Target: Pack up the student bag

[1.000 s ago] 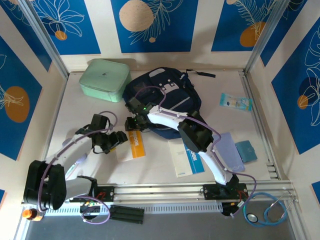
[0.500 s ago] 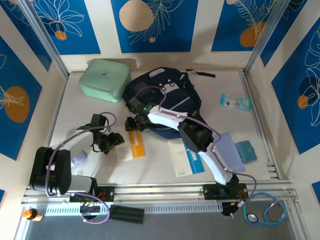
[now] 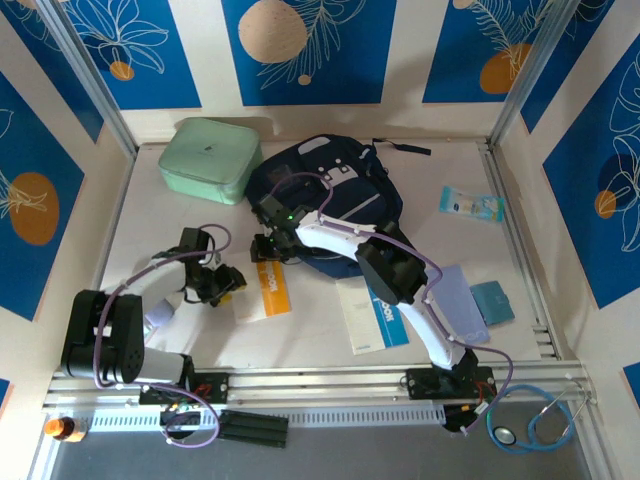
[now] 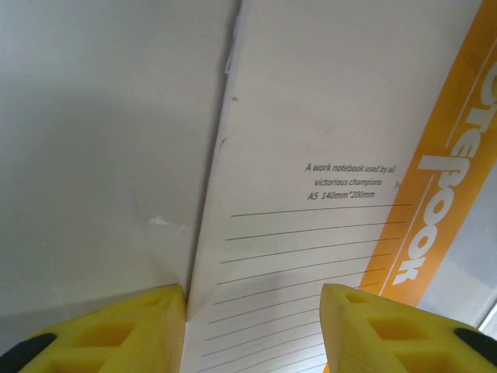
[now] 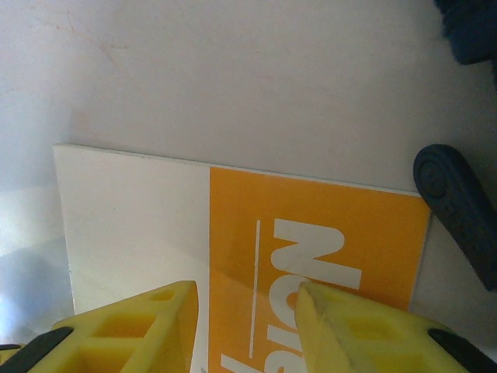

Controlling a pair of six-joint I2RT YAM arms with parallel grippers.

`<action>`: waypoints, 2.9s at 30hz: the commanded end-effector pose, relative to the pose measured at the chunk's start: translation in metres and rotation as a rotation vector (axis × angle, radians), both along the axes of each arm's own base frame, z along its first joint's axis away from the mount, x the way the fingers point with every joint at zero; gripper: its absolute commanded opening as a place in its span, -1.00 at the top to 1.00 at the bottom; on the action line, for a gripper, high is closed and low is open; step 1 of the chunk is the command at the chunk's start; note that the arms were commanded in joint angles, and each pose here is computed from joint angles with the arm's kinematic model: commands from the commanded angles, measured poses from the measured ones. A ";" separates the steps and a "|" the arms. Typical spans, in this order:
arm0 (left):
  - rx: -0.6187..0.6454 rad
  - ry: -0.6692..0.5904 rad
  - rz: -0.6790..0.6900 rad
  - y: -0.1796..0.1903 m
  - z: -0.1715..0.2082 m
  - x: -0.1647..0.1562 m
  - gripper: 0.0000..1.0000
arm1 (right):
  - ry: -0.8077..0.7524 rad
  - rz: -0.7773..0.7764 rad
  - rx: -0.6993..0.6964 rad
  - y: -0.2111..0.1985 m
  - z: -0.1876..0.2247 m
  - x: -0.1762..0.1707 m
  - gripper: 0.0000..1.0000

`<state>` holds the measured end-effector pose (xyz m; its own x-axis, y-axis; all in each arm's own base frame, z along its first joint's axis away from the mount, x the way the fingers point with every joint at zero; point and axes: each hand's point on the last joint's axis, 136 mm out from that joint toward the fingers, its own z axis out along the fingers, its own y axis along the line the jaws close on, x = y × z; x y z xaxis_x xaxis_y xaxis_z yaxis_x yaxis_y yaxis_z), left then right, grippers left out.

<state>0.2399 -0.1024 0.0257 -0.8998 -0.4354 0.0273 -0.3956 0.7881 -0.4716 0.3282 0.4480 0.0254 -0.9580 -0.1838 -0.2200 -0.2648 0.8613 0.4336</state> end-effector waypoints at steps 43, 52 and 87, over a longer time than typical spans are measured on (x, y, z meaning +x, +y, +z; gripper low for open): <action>-0.216 -0.555 0.133 -0.021 0.197 0.112 1.00 | -0.388 -0.231 0.108 -0.159 0.156 0.036 -0.60; -0.505 -0.768 0.279 -0.082 0.266 0.170 1.00 | -0.154 -0.455 0.594 -0.200 0.190 0.020 -0.70; -0.732 -0.670 0.379 -0.146 0.245 0.185 1.00 | -0.100 -0.569 1.079 -0.158 0.238 0.062 -0.15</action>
